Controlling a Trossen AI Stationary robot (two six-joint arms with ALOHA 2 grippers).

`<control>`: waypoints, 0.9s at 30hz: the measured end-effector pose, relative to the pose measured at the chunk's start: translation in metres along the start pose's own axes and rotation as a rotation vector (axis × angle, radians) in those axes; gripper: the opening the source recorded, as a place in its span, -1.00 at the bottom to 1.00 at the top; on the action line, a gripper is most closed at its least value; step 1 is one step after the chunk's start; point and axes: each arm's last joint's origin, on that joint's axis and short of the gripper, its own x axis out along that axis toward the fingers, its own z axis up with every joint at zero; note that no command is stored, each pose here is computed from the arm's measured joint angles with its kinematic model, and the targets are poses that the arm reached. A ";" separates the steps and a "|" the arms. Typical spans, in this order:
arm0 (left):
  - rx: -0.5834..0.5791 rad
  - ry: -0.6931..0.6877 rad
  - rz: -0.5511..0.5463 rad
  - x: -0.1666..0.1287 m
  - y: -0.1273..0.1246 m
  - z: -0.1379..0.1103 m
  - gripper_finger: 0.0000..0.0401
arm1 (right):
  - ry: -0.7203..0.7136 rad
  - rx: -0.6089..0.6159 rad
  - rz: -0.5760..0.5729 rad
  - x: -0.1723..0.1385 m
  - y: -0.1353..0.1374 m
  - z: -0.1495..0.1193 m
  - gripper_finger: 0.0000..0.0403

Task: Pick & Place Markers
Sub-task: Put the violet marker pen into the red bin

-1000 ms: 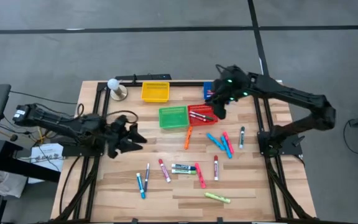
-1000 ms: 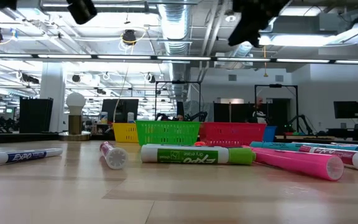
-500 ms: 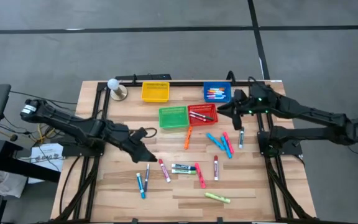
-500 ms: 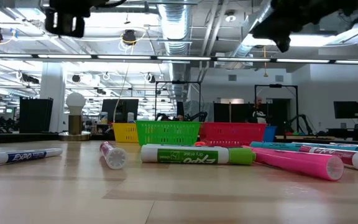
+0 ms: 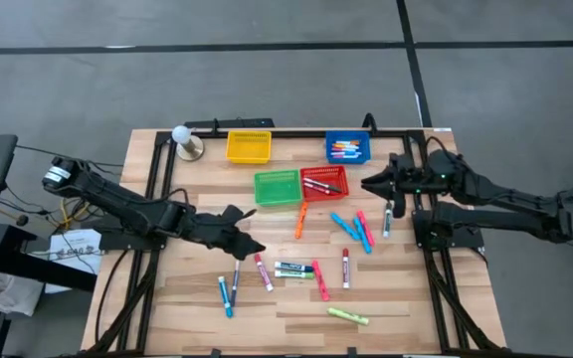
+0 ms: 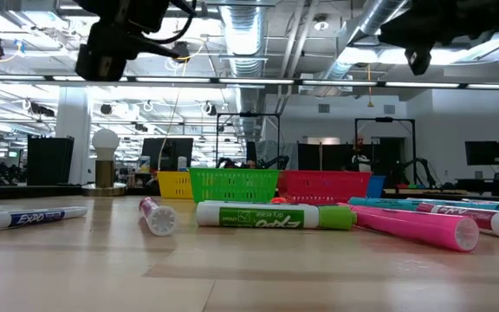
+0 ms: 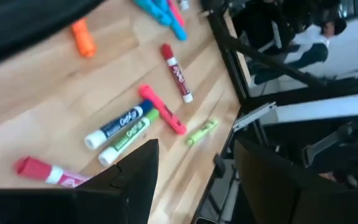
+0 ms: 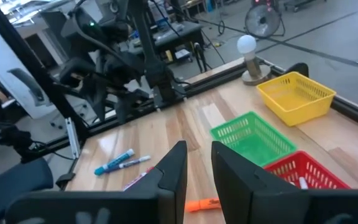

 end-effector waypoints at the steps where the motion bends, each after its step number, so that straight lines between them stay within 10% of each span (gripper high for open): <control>1: -0.041 0.010 0.004 0.000 0.001 0.001 0.04 | -0.002 -0.001 0.004 -0.001 0.001 0.000 -0.69; 27: -0.218 0.312 0.635 0.043 0.006 -0.063 0.04 | 0.010 0.025 0.014 0.000 0.002 -0.001 -0.69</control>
